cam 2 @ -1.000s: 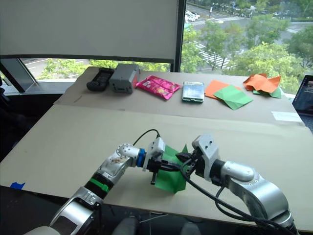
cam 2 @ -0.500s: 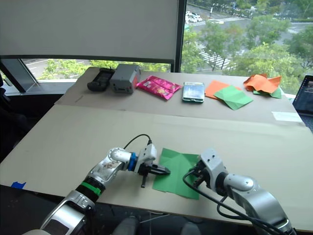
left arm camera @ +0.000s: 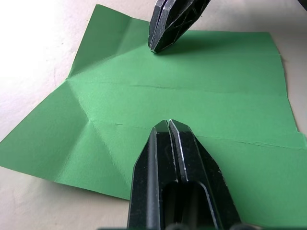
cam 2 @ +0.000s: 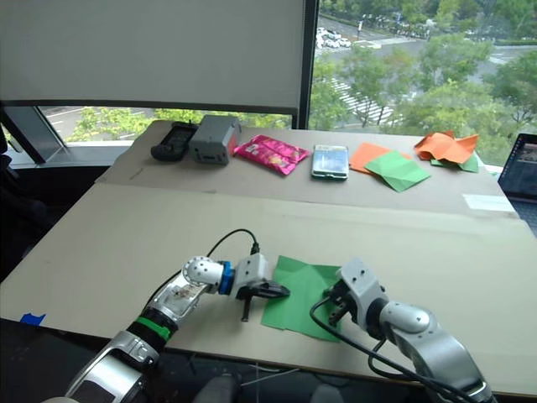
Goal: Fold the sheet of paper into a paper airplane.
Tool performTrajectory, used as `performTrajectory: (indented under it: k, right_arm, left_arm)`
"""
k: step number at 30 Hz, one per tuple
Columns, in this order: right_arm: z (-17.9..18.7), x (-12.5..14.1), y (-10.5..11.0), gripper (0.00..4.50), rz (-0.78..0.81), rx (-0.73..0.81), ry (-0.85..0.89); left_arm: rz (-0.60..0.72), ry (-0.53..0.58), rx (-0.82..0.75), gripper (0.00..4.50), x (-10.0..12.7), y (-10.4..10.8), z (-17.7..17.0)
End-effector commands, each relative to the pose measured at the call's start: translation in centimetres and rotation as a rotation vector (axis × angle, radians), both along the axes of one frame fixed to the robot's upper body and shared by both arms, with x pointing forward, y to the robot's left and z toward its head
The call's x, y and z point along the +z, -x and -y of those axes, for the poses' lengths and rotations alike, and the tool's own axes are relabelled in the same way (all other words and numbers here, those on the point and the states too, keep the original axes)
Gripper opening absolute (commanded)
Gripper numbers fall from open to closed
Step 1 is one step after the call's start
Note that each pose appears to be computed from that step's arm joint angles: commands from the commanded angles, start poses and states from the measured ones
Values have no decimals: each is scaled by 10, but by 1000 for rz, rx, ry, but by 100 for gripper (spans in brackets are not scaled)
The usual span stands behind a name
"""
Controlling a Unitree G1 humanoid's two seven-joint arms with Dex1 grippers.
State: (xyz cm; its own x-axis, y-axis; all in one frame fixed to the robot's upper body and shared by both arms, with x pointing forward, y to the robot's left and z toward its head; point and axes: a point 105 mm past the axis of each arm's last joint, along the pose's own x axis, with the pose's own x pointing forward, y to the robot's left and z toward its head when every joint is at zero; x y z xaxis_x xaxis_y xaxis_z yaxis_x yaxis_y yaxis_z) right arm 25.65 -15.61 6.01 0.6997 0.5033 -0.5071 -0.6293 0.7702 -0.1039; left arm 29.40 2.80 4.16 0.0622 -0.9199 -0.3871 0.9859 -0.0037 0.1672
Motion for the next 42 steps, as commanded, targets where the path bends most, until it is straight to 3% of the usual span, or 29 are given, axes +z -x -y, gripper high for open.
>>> performTrajectory:
  k: [1,4,5,10,23,32,35,39,42]
  right_arm:
    - [3,11,-6,4,54,-54,-54]
    - [7,26,-11,4,113,-102,-116]
    - [9,29,-12,61,124,-116,-133]
    - [20,42,-20,226,180,-208,-185]
    - [33,25,-23,226,118,-305,-227]
    - [24,13,-22,226,69,-290,-279]
    - [23,13,-22,148,65,-287,-285]
    - [21,12,-21,3,65,-280,-286]
    - [16,15,-19,1,77,-251,-281]
  left_arm:
    - [-56,-38,65,0,-9,0,-21]
    - [-24,25,86,0,15,-5,-23]
    - [-21,40,85,0,22,-5,-23]
    - [-6,89,93,0,45,-3,-23]
    - [-54,206,192,0,67,-5,-33]
    - [-58,207,217,0,67,-5,-38]
    - [-57,208,221,0,68,-5,-39]
    - [-60,214,221,0,69,-5,-40]
    - [-69,219,213,0,70,-3,-39]
